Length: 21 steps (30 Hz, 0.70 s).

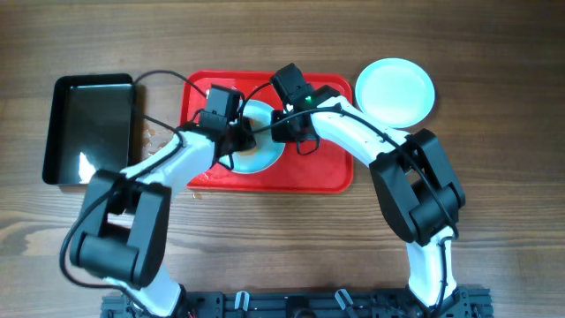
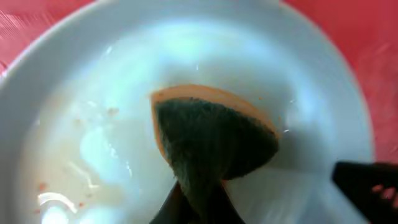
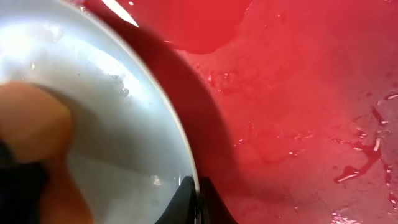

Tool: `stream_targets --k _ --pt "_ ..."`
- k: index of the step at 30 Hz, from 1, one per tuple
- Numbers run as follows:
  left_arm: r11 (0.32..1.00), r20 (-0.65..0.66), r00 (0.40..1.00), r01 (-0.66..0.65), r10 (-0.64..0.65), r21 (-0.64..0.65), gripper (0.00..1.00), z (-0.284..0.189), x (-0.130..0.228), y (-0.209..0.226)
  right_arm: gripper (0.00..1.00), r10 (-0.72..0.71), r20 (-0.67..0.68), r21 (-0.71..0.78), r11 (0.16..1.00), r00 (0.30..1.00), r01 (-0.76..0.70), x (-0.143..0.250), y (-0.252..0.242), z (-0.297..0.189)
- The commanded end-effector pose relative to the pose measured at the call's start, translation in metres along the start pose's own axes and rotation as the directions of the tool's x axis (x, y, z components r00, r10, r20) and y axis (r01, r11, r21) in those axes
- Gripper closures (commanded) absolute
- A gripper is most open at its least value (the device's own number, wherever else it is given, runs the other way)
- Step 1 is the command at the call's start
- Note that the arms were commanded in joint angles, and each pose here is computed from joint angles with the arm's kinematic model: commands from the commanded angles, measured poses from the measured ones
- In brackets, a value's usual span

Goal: Clean dirty plates on tray and stack at the side
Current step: 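Scrub the last plate with the sponge while right gripper holds it, then lift the last plate by its rim with the right gripper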

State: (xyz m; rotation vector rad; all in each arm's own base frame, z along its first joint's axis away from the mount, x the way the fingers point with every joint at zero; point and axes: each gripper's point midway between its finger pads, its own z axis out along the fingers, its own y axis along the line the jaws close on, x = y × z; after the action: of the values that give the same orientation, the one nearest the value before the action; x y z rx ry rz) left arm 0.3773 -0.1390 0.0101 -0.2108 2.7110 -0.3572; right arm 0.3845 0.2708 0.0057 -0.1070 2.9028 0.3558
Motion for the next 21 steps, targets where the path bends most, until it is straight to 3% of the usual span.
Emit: stream_targets --k 1,7,15,21 --pt "0.999 -0.059 0.998 0.009 -0.011 -0.033 0.96 0.006 0.014 0.009 0.96 0.015 -0.011 0.058 0.998 1.000 -0.014 0.004 -0.016 0.007" --pt "0.965 0.004 1.000 0.001 0.000 -0.263 0.96 -0.001 0.007 0.051 0.96 0.014 -0.013 0.059 0.998 1.000 -0.013 0.005 -0.016 0.007" --pt "0.847 0.178 0.982 0.037 0.068 -0.530 0.96 -0.040 -0.027 0.094 0.96 0.014 -0.012 0.060 0.998 1.000 -0.014 0.004 -0.016 0.007" --pt "0.827 0.322 0.942 0.109 0.091 -0.552 0.96 -0.076 -0.055 0.093 0.96 0.014 -0.009 0.058 0.998 1.000 -0.014 0.004 -0.015 0.007"
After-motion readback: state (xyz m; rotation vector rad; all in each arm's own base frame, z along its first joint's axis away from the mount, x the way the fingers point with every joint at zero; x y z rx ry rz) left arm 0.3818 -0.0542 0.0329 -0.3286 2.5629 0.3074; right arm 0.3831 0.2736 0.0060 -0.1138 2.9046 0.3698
